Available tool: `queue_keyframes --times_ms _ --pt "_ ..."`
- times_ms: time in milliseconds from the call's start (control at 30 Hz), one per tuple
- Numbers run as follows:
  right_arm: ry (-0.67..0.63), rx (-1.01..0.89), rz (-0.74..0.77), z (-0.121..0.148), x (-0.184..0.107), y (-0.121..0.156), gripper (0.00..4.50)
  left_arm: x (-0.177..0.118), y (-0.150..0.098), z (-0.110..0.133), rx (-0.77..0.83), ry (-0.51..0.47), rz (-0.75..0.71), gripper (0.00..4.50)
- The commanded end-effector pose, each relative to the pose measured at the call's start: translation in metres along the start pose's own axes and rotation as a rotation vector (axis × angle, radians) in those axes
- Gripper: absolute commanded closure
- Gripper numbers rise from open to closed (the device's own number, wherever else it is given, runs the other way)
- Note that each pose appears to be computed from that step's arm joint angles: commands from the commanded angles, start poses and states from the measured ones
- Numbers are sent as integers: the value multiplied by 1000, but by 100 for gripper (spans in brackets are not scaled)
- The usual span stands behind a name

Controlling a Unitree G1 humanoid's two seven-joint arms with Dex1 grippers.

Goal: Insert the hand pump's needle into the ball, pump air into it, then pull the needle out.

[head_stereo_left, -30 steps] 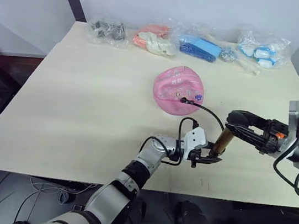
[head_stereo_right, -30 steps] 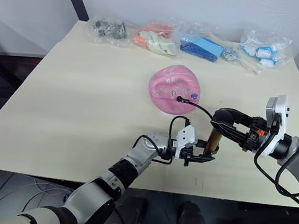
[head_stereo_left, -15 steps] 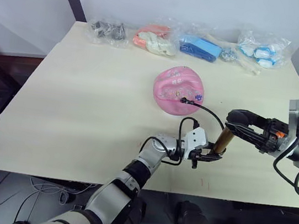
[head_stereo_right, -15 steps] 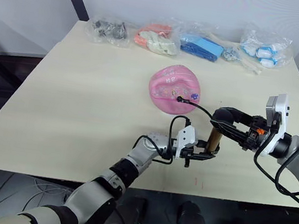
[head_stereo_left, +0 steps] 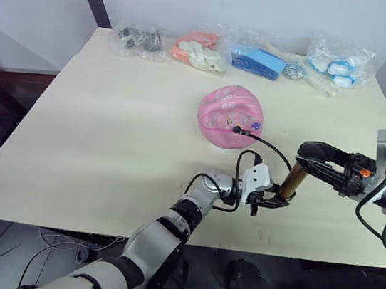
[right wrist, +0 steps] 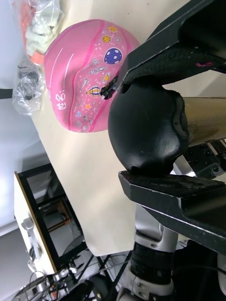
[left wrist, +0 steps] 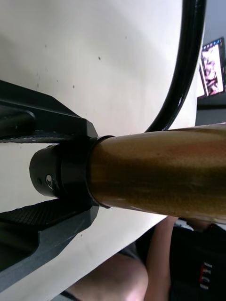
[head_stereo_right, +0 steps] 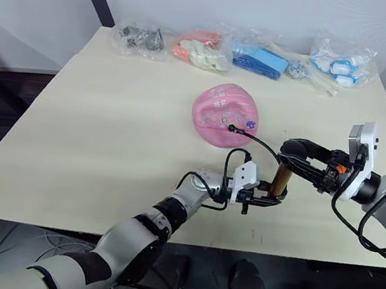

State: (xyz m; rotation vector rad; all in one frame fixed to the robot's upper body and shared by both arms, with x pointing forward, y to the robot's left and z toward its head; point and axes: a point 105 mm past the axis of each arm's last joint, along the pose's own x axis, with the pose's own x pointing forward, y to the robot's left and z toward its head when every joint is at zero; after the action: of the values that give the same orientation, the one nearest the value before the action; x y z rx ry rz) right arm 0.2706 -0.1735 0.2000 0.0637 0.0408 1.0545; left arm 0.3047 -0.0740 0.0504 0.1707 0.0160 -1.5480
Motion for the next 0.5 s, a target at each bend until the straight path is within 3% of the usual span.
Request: queue_keyframes --times_ms 33,167,500 --pt "-28 -60 -30 13 -6 -5 237 5 1 17 41 -62 -26 340" --pt "-26 -62 -28 14 -8 -6 237 0 1 15 52 -64 -43 340" --pt "-15 -77 -34 15 -7 -11 237 5 -1 6 151 47 -65 340"
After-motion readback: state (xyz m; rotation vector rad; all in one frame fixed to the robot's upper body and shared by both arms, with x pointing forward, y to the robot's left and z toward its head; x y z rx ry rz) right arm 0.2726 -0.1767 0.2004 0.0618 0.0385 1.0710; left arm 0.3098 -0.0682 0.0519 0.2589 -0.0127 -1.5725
